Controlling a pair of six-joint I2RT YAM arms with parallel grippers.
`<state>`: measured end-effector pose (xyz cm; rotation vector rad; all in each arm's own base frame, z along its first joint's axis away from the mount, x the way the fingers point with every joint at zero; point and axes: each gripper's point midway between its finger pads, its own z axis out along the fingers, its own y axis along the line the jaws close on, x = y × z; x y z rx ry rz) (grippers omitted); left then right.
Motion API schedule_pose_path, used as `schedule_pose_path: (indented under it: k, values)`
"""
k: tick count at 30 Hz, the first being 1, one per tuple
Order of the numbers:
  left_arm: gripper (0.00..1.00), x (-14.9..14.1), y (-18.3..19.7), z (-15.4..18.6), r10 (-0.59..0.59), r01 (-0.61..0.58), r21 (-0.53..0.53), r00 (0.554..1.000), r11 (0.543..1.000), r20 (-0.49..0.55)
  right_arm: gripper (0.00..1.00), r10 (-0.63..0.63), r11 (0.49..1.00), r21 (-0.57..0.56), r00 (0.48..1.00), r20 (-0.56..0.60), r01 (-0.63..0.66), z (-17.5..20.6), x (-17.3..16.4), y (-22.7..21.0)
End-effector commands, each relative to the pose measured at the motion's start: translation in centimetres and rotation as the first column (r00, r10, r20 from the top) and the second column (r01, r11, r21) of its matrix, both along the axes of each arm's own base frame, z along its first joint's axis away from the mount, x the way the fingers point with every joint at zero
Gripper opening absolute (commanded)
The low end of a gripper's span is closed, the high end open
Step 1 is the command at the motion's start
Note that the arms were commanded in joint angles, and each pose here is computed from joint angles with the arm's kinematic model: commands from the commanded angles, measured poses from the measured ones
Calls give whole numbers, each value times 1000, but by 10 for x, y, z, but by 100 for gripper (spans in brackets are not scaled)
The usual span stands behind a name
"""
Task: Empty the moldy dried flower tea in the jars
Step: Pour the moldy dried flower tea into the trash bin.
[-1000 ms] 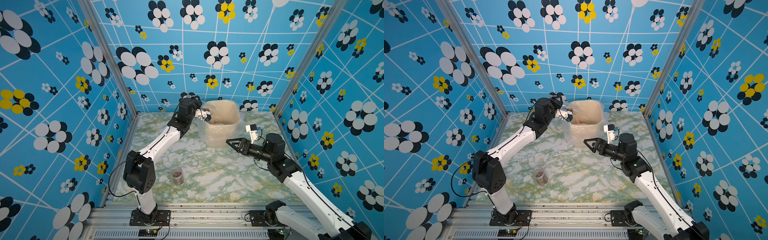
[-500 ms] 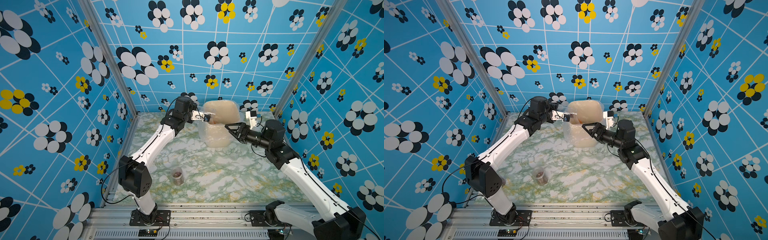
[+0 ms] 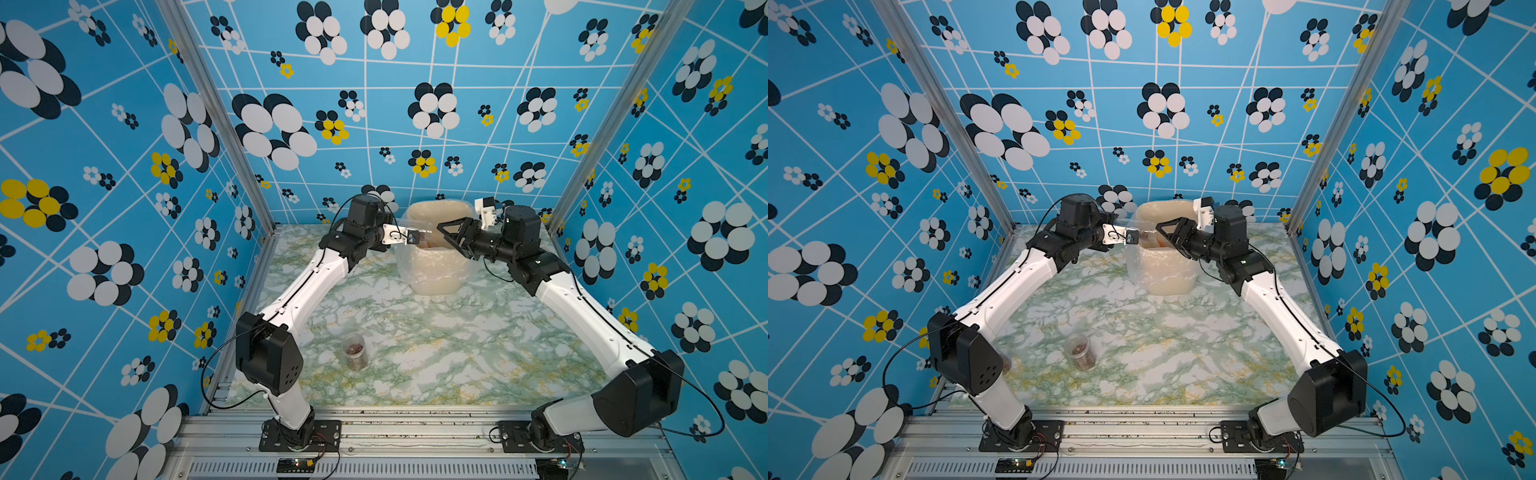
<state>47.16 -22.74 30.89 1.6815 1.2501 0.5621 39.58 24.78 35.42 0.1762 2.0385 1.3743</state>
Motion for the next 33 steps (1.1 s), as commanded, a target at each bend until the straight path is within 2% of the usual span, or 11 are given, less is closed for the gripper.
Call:
schedule_pose_path:
  k: [1, 15, 28, 33]
  values:
    - [0, -10, 3, 24, -9, 10, -57, 1000, 998, 29, 54, -2, 1000, 18, 1000, -10, 2, 7, 8, 2]
    - [0, -11, 0, 21, -21, 23, -74, 1000, 997, 23, 39, 55, 991, 123, 997, -46, -49, 3, 29, 22]
    - [0, -17, -6, 20, -58, 57, -105, 998, 993, -3, 31, 115, 971, 213, 993, -35, -105, 12, 37, 35]
    - [0, -20, -9, 20, -74, 70, -122, 997, 990, -28, 21, 135, 963, 242, 990, -43, -121, 11, 36, 38]
